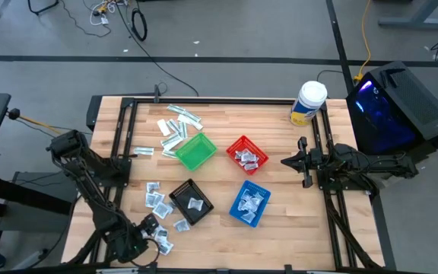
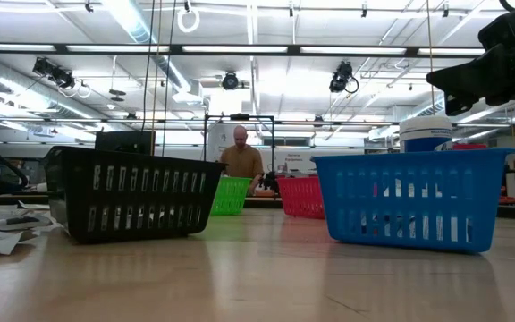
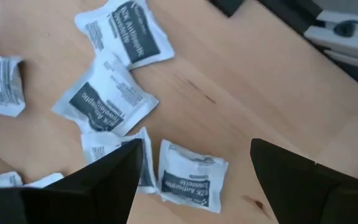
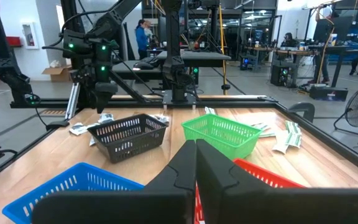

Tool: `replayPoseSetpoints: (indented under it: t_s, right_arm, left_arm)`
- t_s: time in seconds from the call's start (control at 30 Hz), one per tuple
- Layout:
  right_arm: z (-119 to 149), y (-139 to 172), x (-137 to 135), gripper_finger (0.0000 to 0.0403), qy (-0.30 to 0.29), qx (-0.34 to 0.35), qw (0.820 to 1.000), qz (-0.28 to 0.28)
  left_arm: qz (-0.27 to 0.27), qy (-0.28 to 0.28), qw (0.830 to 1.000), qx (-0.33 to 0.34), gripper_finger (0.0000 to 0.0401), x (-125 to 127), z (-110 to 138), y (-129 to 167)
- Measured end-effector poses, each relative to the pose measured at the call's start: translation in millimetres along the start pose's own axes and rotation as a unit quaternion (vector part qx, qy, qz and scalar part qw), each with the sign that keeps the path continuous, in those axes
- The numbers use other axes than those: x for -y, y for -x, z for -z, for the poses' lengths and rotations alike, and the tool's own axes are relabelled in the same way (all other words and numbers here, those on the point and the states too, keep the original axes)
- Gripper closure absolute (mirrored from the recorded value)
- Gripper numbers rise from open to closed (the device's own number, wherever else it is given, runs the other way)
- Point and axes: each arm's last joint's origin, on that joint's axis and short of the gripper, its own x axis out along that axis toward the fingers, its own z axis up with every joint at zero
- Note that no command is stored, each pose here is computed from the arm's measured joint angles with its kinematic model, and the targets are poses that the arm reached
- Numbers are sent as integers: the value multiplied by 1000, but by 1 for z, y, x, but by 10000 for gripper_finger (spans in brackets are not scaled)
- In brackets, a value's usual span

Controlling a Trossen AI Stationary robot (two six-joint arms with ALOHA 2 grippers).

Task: Pick & Place First Aid Supplies
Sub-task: Put the black towelette pack into the black bin

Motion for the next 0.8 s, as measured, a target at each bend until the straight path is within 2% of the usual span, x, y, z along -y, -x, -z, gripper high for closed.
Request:
replayPoseSetpoints:
  t_s: [0.63, 0.8]
  right_arm:
    - [0, 0, 0, 390, 0, 0, 1000, 0]
    - [0, 0, 0, 390, 0, 0, 1000, 0]
  left_arm:
    - [1, -4, 1000, -1, 94, 1, 0, 0]
    - [9, 0, 1000, -17, 94, 0, 12, -9]
